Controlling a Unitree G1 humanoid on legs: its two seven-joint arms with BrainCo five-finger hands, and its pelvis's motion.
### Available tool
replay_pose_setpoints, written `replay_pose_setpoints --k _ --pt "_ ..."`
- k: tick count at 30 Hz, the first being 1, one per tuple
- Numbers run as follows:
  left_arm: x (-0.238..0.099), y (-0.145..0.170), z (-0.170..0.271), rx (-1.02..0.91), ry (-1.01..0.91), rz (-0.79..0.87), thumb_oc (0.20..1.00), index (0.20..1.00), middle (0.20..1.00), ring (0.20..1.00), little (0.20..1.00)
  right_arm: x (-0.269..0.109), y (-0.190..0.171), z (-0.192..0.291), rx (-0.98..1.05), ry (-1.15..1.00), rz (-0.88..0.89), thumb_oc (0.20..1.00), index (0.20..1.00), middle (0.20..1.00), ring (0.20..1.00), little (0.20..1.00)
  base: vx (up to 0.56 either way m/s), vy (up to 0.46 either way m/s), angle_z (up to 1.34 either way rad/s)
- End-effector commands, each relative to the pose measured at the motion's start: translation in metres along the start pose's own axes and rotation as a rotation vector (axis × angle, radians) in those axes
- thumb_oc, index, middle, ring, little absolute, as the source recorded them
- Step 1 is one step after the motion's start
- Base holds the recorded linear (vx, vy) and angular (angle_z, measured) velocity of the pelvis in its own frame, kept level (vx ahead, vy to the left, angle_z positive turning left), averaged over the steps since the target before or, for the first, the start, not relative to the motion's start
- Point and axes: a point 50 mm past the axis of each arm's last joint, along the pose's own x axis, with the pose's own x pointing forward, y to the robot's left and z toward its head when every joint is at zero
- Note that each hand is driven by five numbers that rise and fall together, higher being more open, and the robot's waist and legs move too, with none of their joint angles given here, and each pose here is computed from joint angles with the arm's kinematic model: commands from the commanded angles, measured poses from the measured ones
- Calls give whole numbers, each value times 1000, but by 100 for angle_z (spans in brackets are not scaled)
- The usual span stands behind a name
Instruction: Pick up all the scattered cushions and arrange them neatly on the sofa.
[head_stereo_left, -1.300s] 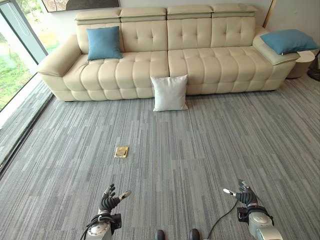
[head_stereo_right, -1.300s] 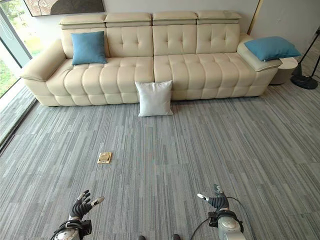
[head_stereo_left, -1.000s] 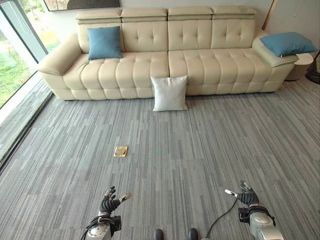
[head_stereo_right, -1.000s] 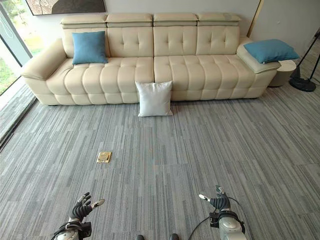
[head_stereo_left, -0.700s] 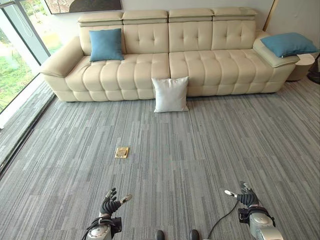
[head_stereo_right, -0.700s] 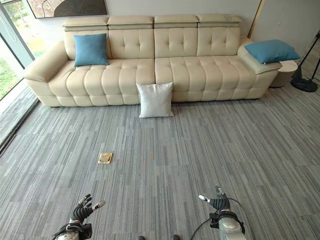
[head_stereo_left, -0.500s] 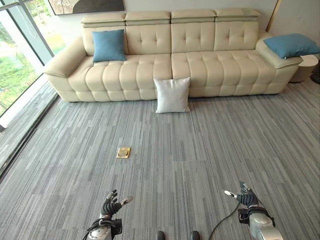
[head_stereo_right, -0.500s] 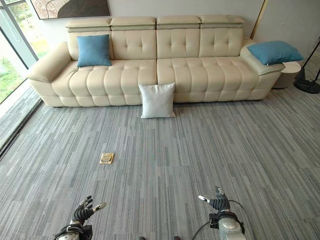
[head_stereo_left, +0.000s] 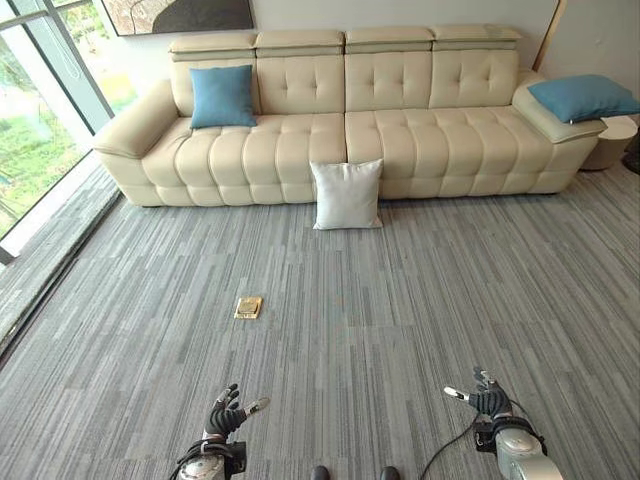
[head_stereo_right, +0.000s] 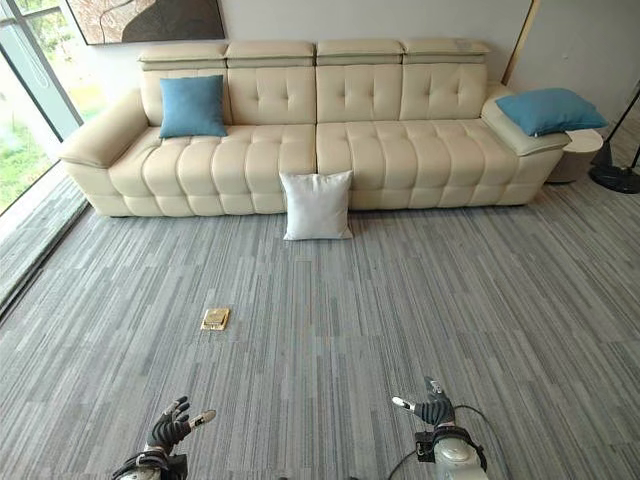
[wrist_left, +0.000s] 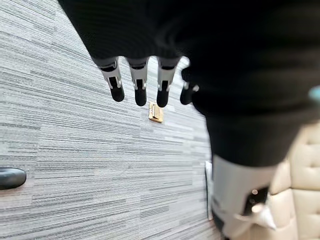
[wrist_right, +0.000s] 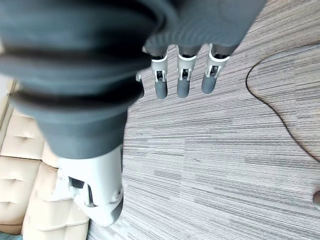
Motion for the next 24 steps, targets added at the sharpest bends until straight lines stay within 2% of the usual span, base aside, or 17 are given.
replay_pose_setpoints --k 1,14,24 --pt "7 5 26 54 -97 3 1000 1000 1000 1000 1000 5 -6 26 -41 -101 -2 1000 1000 1000 1000 1000 0 0 0" --pt "7 10 33 32 -128 28 1000 1000 1000 1000 1000 6 -10 39 -63 -159 -19 1000 1000 1000 1000 1000 8 9 0" --pt "7 25 32 50 -109 72 1000 1000 1000 1000 1000 7 -7 37 -33 -137 -19 1000 1000 1000 1000 1000 25 113 0"
